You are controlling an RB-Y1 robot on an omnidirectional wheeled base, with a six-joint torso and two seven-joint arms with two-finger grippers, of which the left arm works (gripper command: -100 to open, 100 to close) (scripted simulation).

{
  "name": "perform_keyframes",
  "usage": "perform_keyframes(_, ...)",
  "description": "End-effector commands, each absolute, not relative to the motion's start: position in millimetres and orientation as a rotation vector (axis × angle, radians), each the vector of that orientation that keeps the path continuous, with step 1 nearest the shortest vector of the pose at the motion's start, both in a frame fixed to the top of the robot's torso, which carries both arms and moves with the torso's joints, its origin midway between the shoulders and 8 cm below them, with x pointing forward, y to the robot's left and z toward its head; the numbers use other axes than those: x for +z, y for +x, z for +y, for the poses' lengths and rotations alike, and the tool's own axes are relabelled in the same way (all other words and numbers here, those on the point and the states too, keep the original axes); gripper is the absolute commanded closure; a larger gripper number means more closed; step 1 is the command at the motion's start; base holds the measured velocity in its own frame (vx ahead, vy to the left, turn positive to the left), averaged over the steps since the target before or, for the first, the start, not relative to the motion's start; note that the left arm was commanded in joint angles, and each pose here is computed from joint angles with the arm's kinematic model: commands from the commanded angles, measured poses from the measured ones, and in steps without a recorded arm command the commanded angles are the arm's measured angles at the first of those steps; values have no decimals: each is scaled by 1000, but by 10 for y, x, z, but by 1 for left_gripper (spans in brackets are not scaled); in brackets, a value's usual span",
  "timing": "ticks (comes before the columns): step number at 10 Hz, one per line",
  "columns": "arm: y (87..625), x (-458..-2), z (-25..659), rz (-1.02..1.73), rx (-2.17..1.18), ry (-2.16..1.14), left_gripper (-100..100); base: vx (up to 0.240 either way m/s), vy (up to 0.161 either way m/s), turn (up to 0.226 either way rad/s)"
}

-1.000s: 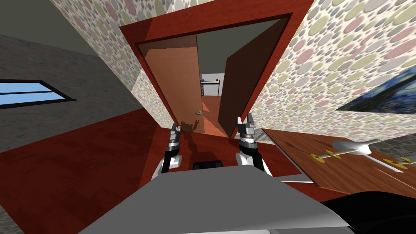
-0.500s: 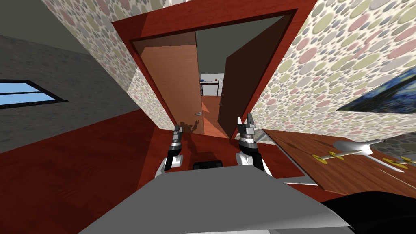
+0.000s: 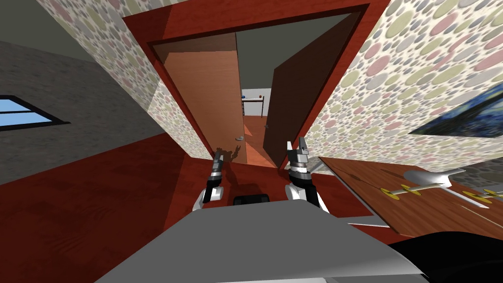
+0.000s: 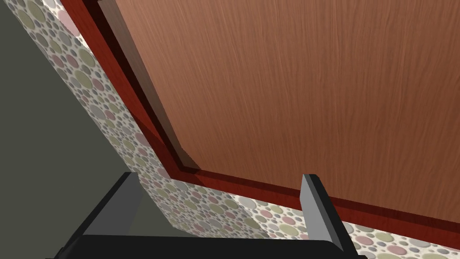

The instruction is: Push the door open

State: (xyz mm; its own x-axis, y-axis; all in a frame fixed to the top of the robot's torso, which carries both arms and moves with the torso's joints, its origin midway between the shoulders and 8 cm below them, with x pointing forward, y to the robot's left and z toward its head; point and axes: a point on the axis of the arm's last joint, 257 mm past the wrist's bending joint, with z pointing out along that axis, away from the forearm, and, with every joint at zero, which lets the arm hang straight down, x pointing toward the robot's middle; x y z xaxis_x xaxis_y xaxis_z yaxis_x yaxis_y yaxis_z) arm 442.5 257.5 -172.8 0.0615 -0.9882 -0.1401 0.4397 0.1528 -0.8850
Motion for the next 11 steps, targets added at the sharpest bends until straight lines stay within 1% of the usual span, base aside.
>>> perform_keyframes(1,4485,-1850,2557,934,-1264,-796,-100,84,21,-38)
perform_keyframes(6,4653,-2226,2471,985,-1268,-855,-100,97,44,-46)
perform_keyframes(11,4730,-2512,2414,1027,-1264,-901,-100,66,29,-28)
